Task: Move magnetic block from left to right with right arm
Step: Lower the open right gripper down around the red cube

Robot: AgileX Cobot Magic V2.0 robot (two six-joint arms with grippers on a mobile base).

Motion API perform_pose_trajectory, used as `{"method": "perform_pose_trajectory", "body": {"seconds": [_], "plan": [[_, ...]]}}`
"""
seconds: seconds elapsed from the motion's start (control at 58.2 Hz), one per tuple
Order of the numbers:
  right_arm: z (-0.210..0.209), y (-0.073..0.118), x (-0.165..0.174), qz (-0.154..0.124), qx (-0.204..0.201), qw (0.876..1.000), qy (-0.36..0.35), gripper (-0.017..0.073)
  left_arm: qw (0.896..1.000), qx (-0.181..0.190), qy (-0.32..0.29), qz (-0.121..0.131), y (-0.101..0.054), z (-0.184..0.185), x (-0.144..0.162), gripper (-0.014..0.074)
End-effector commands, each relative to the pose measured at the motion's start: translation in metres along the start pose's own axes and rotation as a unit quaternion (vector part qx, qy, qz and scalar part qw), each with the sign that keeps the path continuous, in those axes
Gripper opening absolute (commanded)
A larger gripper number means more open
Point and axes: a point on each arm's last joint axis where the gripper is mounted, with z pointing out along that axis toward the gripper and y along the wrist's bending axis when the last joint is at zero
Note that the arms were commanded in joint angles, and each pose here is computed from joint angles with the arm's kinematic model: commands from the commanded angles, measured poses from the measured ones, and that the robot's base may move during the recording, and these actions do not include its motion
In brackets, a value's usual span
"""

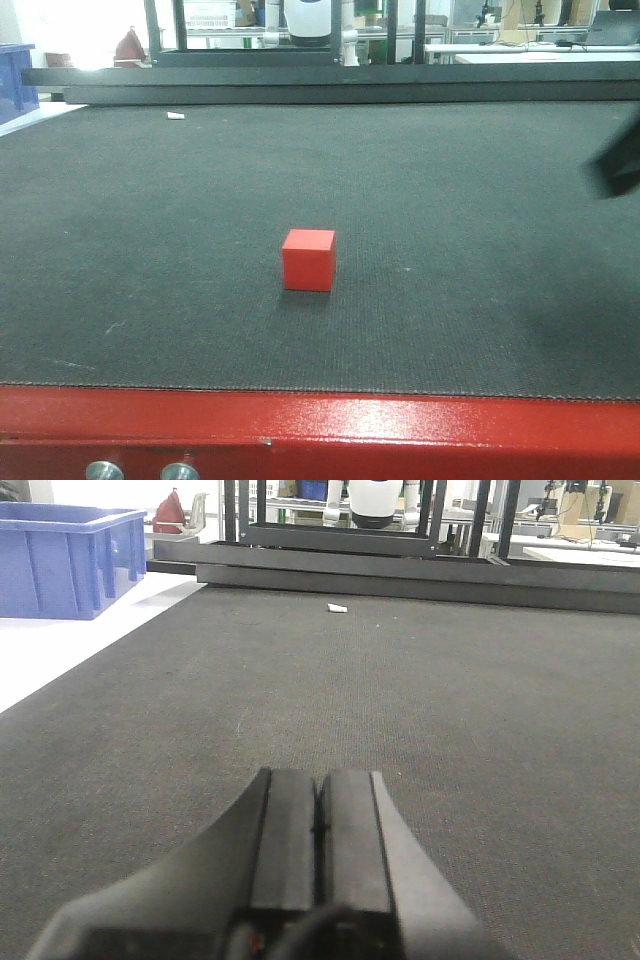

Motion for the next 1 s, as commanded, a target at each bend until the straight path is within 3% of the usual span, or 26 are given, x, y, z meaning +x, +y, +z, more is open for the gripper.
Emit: {"method": "perform_pose_trajectory", "body": {"seconds": [0.0,0.12,0.206,0.343,0.498,0.738,0.979], "plan": [[0.006,0.016,-0.023,0.032,-0.012,0.999,-0.029,0.0634,0.999,0.004,-0.041,-0.005,0.0,-0.001,-0.005,-0.0126],[0.026,0.036,-0.038,0.084,-0.018,0.996,-0.002,0.0634,0.999,0.004,-0.041,-0.005,0.0,-0.001,-0.005,-0.0126],[0.035,0.05,-0.049,0.107,-0.021,0.994,0.016,0.0634,0.999,0.004,-0.041,-0.005,0.0,-0.001,-0.005,-0.0126],[0.049,0.074,-0.066,0.1,-0.01,0.993,0.062,0.0634,0.999,0.004,-0.041,-0.005,0.0,-0.001,-0.005,-0.0126],[0.067,0.085,-0.085,0.097,0.032,0.987,0.124,0.0634,0.999,0.004,-0.041,-0.005,0.0,-0.001,-0.005,-0.0126],[0.094,0.105,-0.115,0.102,0.058,0.978,0.174,0.0634,0.999,0.004,-0.041,-0.005,0.0,-0.001,-0.005,-0.0126],[0.125,0.121,-0.135,0.156,0.068,0.968,0.183,0.0634,0.999,0.004,-0.041,-0.005,0.0,-0.001,-0.005,-0.0126]]}}
